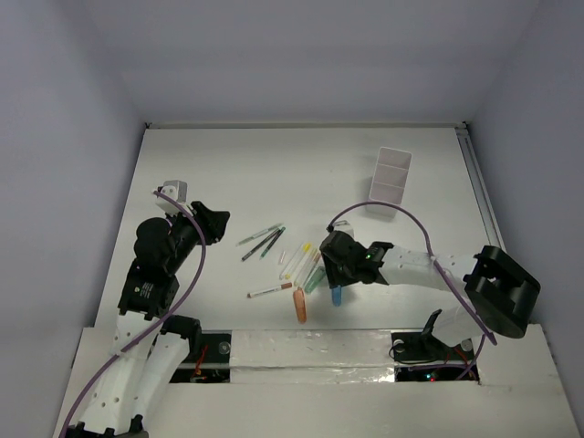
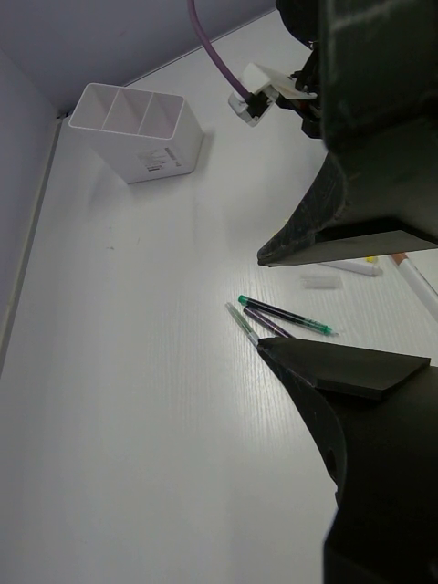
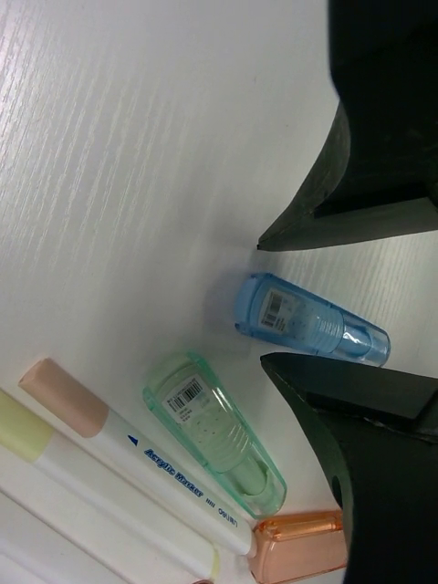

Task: Sort the stationery into containers
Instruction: Pick up the stationery from the center of the board, then place the stationery in the storage box.

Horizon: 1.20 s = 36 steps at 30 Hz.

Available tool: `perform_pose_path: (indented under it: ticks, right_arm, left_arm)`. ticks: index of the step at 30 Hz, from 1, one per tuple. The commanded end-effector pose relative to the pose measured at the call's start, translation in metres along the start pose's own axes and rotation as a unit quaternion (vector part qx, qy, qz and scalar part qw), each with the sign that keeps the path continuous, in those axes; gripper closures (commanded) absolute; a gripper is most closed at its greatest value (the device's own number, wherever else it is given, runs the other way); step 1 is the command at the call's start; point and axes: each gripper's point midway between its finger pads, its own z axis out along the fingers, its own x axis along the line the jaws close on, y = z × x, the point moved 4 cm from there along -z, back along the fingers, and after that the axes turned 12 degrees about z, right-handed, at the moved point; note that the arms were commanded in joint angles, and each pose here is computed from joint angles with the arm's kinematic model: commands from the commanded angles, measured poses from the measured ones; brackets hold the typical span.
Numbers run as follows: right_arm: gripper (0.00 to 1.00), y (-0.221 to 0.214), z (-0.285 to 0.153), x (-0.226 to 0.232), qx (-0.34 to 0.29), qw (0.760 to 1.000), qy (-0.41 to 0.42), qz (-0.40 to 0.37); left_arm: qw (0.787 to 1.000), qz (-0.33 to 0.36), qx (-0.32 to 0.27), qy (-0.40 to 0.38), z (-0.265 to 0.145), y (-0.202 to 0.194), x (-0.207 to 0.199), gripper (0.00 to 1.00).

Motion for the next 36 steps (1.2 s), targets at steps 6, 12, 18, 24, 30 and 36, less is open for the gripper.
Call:
perform_pose_path:
  ticks: [6, 12, 18, 24, 30, 36]
  right_arm:
    - [0.55, 0.000, 0.000, 0.006, 0.004, 1.000, 0.002, -0.005]
    - [0.78, 0.002, -0.001, 0.005, -0.002, 1.000, -0.004, 0.006]
    - [0.89, 0.046, -0.023, 0.015, -0.093, 0.995, 0.005, 0.024]
    - [0.88, 0.157, -0.058, 0.013, -0.246, 0.965, 0.045, 0.082]
    - [0.88, 0.267, -0.106, -0.011, -0.437, 0.893, 0.023, 0.110]
    - [0.88, 0.332, -0.119, -0.082, -0.535, 0.827, -0.052, 0.162]
  left_arm:
    - [1.000, 0.007, -0.024, -0.013, 0.000, 0.010, -0.004, 0.65]
    - [1.000, 0.006, -0.024, -0.012, 0.000, 0.009, -0.004, 0.65]
    - [1.000, 0.006, -0.027, -0.014, -0.001, 0.011, -0.005, 0.66]
    - [0.999, 0.004, -0.024, -0.028, 0.000, 0.008, -0.009, 0.65]
    - [0.997, 0.007, 0.000, -0.082, 0.005, -0.001, -0.025, 0.66]
    - [0.993, 0.007, 0.027, -0.114, 0.010, -0.011, -0.034, 0.60]
